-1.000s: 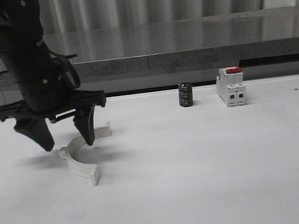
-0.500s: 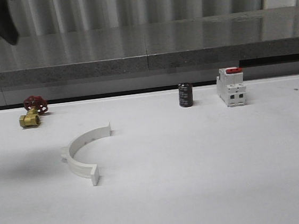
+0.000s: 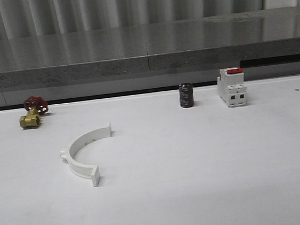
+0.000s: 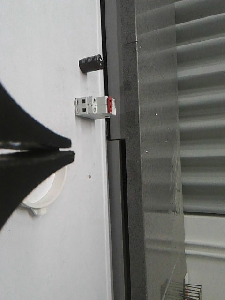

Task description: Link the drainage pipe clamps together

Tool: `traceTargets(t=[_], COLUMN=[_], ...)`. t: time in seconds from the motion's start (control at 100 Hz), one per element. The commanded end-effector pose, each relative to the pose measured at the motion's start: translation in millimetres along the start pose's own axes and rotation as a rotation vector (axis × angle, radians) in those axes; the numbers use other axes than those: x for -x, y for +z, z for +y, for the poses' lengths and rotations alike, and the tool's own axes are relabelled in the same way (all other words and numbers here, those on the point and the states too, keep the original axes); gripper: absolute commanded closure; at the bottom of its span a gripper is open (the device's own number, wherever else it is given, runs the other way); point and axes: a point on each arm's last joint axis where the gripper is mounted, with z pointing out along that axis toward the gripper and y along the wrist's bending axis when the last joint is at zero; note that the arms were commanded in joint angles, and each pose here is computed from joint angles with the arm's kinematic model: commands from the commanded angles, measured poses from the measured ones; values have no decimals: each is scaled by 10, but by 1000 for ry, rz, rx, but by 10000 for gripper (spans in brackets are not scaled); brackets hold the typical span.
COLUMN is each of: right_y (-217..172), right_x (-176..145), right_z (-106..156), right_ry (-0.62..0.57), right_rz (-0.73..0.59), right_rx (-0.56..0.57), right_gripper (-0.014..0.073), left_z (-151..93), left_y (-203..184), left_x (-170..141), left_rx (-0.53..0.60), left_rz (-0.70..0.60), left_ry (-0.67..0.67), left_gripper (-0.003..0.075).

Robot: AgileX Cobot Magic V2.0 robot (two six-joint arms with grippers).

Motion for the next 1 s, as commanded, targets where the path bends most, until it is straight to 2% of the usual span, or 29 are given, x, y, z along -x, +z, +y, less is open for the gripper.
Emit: traceTargets(t=[0.0, 0.09, 0.16, 0.23, 0.35, 0.46, 0.63, 0.87, 0.99], right_y=[-27, -29, -31, -31, -33, -35, 15, 363, 601], right_x=[151, 168, 179, 182, 191, 256, 553, 1045, 1234], right_z=[11, 12, 14, 14, 14, 15, 31, 59, 71], right_ry=[-4, -4, -4, -4, -4, 30, 71, 65, 64], right_rz=[-120, -138, -150, -154, -156, -141, -33, 396, 486], right_rx=[8, 10, 11, 11, 11, 10, 2, -32, -39], right_gripper=[662, 662, 662, 662, 662, 662, 662, 662, 662], left_z=[-3, 13, 24, 35, 49, 53, 54, 57, 57], left_y=[-193, -338, -417, -470, -511, -514, -516, -516, -516], left_x=[37, -80, -167, -244, -327, -331, -325, -325, -325], left_rx=[-21, -26, -29, -31, -30, -26, -24, -21, -21], left_rz=[-146, -178, -194, -211, -225, -228, -235, -235, -235], left_ry=[-8, -8, -7, -7, -1, 7, 12, 18, 18], left_gripper=[209, 218, 267, 356, 570, 736, 741, 741, 741])
